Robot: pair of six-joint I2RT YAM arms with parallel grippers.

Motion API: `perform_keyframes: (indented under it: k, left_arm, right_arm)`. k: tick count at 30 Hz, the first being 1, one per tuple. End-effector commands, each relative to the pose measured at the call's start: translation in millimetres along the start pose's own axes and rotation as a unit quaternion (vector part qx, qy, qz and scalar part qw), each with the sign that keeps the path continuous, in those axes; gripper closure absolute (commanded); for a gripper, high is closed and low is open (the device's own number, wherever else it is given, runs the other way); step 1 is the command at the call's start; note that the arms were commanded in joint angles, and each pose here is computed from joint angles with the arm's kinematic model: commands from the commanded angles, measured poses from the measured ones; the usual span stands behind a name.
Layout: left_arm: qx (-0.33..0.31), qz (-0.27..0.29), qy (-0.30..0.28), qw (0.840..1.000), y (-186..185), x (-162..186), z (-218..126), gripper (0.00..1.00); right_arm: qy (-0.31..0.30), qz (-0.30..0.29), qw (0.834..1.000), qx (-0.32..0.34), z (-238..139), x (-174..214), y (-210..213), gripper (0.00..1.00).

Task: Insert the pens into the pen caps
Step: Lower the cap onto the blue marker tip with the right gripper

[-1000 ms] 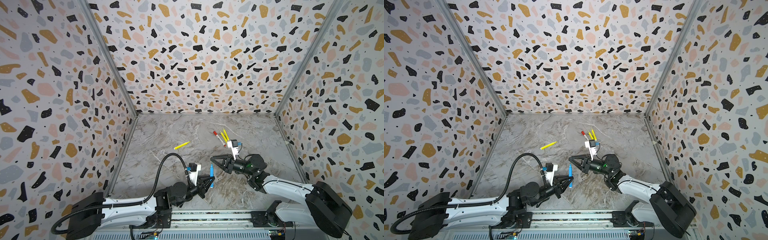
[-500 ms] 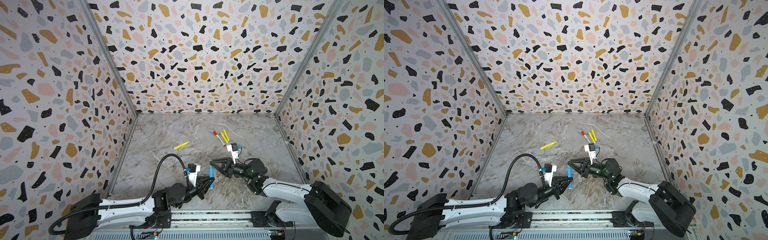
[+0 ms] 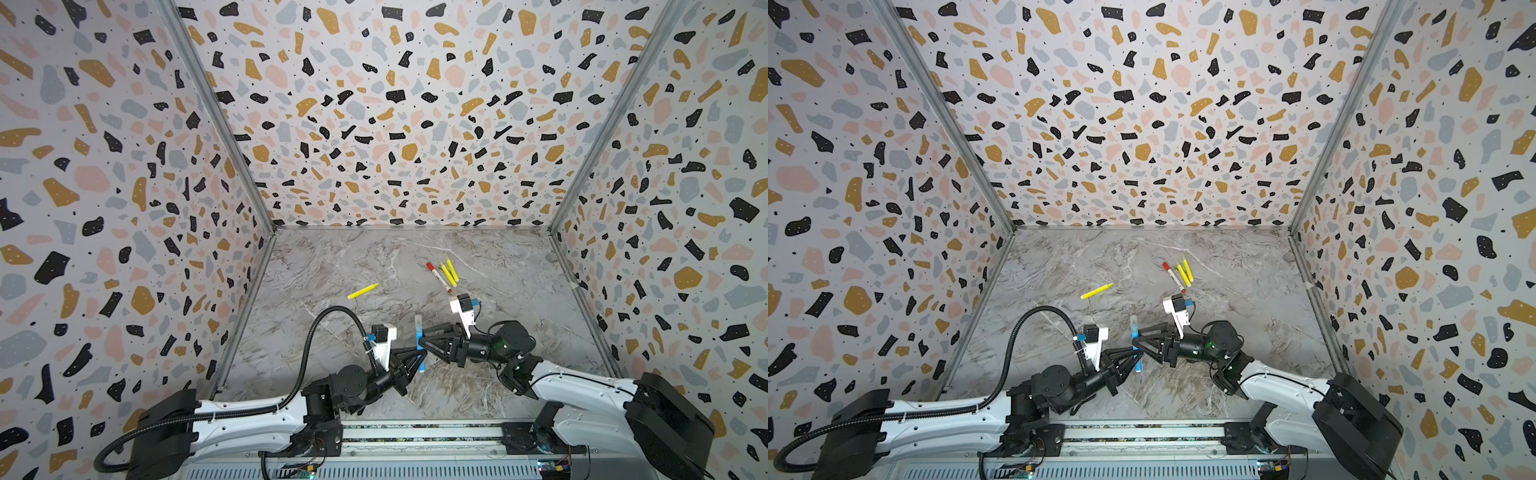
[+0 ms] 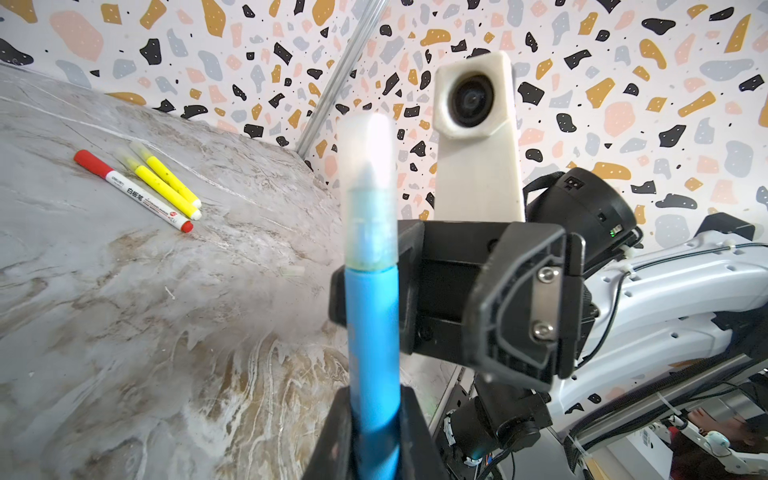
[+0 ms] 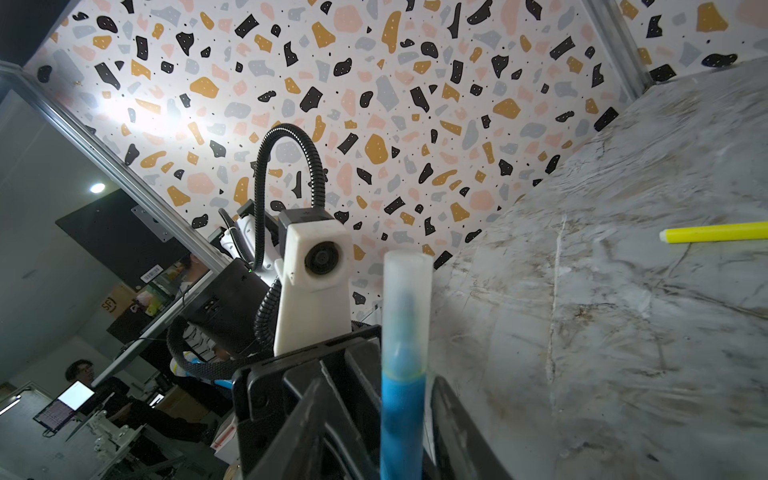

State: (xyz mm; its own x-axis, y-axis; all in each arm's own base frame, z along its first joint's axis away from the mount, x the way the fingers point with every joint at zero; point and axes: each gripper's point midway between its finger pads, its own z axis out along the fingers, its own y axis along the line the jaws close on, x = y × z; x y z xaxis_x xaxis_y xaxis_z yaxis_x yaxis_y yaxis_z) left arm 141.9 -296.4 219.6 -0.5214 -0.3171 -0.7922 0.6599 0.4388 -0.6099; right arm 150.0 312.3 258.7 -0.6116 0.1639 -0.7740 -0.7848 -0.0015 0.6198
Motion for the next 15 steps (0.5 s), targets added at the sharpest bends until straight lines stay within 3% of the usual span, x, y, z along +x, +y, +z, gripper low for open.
perform_keyframes:
  k: [1, 9, 15]
  left_arm:
    - [0.014, -0.001, -0.035, 0.999, -9.7, -18.6, 0.9, 0.97]
    - [0.005, 0.005, -0.023, 1.000, -3.9, -11.0, 0.9, 0.96]
    - [0.009, 0.006, -0.013, 1.000, -5.6, -6.9, 3.2, 0.96]
  right_arm:
    - [0.011, -0.033, 0.999, 0.018, -7.6, -0.1, 2.0, 0.51]
    - [-0.012, -0.078, 0.992, 0.094, -22.3, -48.2, -0.9, 0.42]
    - [0.043, -0.090, 0.989, 0.113, -0.7, -69.6, -3.0, 0.45]
